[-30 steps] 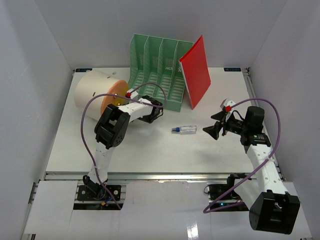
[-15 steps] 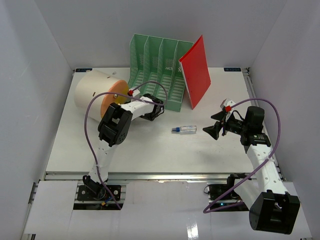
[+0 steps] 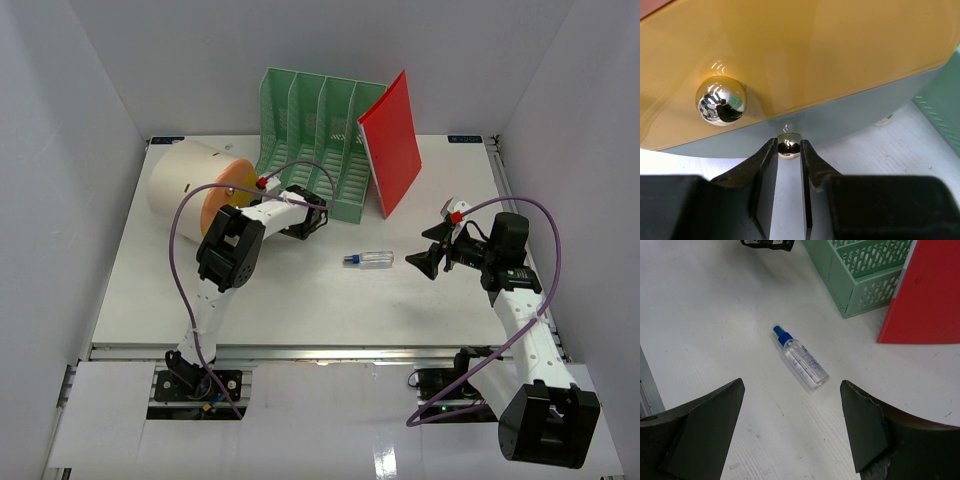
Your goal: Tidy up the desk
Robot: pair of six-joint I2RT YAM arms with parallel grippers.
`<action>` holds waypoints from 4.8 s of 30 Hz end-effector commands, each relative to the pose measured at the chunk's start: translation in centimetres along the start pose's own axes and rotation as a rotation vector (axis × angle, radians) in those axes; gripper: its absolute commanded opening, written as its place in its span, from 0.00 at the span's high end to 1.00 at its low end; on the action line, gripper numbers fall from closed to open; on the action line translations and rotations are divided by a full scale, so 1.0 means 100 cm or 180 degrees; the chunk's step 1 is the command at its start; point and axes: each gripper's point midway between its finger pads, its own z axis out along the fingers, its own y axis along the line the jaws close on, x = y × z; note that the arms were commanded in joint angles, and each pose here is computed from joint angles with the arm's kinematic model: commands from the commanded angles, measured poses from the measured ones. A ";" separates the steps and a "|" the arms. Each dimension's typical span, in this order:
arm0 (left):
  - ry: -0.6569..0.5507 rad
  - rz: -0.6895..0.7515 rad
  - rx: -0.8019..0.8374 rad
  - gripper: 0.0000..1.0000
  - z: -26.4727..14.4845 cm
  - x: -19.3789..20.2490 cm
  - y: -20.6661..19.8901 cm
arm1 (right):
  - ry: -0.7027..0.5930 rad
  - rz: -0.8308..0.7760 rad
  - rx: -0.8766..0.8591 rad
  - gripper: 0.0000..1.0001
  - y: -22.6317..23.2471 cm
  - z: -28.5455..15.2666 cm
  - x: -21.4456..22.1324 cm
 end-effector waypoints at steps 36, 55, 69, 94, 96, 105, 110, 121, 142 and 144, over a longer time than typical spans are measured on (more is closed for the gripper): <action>0.0586 -0.0194 0.1018 0.92 -0.051 0.007 -0.018 | -0.0052 -0.0078 0.0004 0.16 -0.001 -0.002 -0.006; 0.0775 -0.0098 0.1495 0.14 -0.101 0.024 -0.014 | -0.0094 -0.0402 -0.0452 0.14 0.024 -0.004 -0.003; 0.0651 0.0189 0.4976 0.11 -0.255 -0.042 0.026 | 0.0688 -0.2090 -0.1407 0.10 0.072 0.035 0.076; 0.0490 -0.1185 0.5894 0.02 -0.258 -0.075 0.241 | 0.1997 -0.1773 -0.1262 0.12 -0.002 0.138 0.122; 0.0494 -0.1278 0.5928 0.02 -0.259 -0.079 0.248 | 0.2045 -0.1747 -0.1242 0.17 -0.005 0.141 0.124; 0.0655 -0.1667 0.6129 0.02 -0.268 -0.090 0.271 | 0.2102 -0.1574 -0.1428 0.58 0.001 0.147 0.134; 0.0572 -0.1992 0.6196 0.02 -0.267 -0.108 0.295 | 0.2064 -0.1848 -0.1549 0.82 0.015 0.156 0.107; 0.0405 -0.2440 0.6319 0.02 -0.268 -0.136 0.327 | 0.1365 -0.3469 -0.1494 0.90 0.095 0.255 -0.054; 0.0181 -0.2804 0.6297 0.02 -0.259 -0.159 0.361 | 0.0553 -0.5101 -0.0408 0.38 0.124 0.389 -0.134; 0.0220 -0.2762 0.6274 0.02 -0.259 -0.155 0.357 | 0.0571 -0.5057 -0.0400 0.25 0.123 0.386 -0.131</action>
